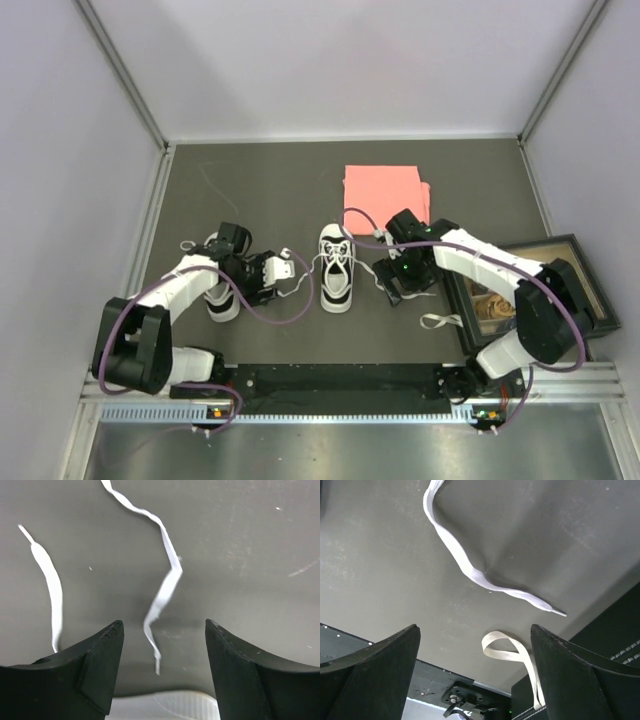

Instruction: Tie the shoes

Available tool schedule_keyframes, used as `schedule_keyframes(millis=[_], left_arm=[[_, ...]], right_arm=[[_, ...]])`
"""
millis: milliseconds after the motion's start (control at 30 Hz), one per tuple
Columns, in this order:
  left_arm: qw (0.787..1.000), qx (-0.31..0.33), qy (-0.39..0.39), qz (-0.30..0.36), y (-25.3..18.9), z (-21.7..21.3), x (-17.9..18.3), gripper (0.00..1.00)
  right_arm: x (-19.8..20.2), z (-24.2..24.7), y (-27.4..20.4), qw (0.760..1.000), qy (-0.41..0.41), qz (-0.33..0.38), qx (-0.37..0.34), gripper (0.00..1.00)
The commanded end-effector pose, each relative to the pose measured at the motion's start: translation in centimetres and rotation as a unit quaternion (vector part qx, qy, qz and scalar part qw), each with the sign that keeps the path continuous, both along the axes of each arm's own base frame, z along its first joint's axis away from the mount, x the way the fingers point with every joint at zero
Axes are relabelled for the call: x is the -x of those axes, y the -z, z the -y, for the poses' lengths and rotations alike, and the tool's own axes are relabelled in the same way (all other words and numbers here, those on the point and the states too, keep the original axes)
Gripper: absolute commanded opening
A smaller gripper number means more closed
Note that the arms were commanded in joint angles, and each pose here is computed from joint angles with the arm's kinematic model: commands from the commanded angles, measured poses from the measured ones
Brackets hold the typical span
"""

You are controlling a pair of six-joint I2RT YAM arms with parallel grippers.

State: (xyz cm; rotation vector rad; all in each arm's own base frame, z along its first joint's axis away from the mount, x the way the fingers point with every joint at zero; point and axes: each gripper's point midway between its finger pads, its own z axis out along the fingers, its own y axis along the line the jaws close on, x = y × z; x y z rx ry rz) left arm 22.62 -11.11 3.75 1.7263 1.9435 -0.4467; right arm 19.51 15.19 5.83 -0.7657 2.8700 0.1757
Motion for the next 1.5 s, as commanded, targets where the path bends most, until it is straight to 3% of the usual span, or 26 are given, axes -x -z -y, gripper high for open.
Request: schedule_keyframes(millis=[0, 333, 567, 733, 933, 1167, 1367, 1400, 1433, 1467], left_arm=[[0.998, 0.027, 0.043, 0.032, 0.5, 1.2, -1.2, 0.67], [0.996, 0.018, 0.082, 0.030, 1.6, 1.0, -0.3, 0.50], [0.995, 0.031, 0.092, 0.031, 1.3, 1.5, -0.2, 0.55], [0.995, 0.027, 0.098, 0.023, 1.5, 1.6, -0.4, 0.52], [0.994, 0.024, 0.103, 0.017, 1.6, 1.6, -0.2, 0.49], [0.994, 0.025, 0.103, 0.014, 1.6, 1.6, -0.3, 0.48], [0.995, 0.027, 0.099, 0.012, 1.4, 1.7, -0.2, 0.46], [0.995, 0.027, 0.099, 0.009, 1.4, 1.7, -0.1, 0.45], [0.995, 0.026, 0.098, 0.007, 1.4, 1.6, 0.1, 0.42], [0.995, 0.024, 0.096, 0.003, 1.4, 1.6, 0.2, 0.40]], right_arm=[[-1.2, -1.0, 0.2, 1.000, 0.007, 0.009, -0.006, 0.88], [-1.9, -1.1, 2.6, 1.000, -0.001, -0.007, 0.030, 0.67], [-2.5, -1.1, 3.6, 0.999, -0.003, -0.005, 0.048, 0.58], [-3.0, -1.5, 2.1, 0.999, 0.000, 0.011, 0.034, 0.58], [-4.0, -2.3, -0.7, 0.999, -0.016, 0.042, 0.009, 0.73], [-3.2, -2.5, 2.0, 0.999, -0.049, 0.003, 0.012, 0.75], [-2.6, -2.2, 4.1, 0.999, -0.046, -0.016, 0.021, 0.60], [-2.6, -2.3, 4.3, 0.999, -0.047, -0.016, 0.023, 0.56], [-2.5, -2.2, 4.3, 0.998, -0.047, -0.017, 0.025, 0.44], [-2.5, -2.3, 4.3, 0.998, -0.047, -0.019, 0.026, 0.38]])
